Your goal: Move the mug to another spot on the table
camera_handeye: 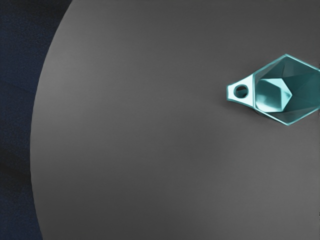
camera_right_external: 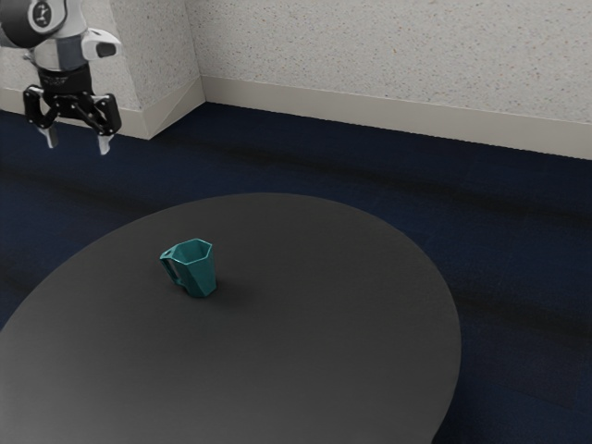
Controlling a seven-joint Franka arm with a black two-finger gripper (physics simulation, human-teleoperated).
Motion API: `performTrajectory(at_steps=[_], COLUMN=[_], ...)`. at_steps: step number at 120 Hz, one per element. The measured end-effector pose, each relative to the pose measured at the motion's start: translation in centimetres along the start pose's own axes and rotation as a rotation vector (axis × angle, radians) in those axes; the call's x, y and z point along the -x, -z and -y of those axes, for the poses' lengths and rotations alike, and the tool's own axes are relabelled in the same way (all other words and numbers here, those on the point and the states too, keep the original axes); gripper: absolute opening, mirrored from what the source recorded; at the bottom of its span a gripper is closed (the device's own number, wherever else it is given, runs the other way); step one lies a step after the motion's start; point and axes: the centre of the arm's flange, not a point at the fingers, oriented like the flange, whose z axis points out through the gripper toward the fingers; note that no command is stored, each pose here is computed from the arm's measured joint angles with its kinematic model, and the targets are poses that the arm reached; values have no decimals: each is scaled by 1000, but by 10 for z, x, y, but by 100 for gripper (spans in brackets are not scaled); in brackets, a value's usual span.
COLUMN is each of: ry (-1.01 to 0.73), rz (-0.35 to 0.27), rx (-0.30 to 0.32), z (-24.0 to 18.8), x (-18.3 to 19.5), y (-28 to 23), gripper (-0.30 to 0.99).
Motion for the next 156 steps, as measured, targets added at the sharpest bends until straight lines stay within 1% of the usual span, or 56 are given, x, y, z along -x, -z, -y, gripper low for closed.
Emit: performTrajectory(at_steps=[25,33,44,54,60,72,82,92,104,123,142,156], ry=[-21,-27,37,170,258,414,553,667,753,898,1015,1099], rz=[1,44,67,100,132,190,238,280,318,348,346,346], rx=[1,-5,-2,51,85,118,168,219,250,247,230,211], z=[-20,-25,-11,9,18,30,36,29,5,-9,-12,-6], x=[10,13,10,8,9,1,-10,-18,-27,-45,-56,-67], y=[1,-21,-40,-57,-70,-102,-129,-146,-162,-195,-216,-235], gripper=[69,69,69,69,69,69,69,69,69,69,69,69])
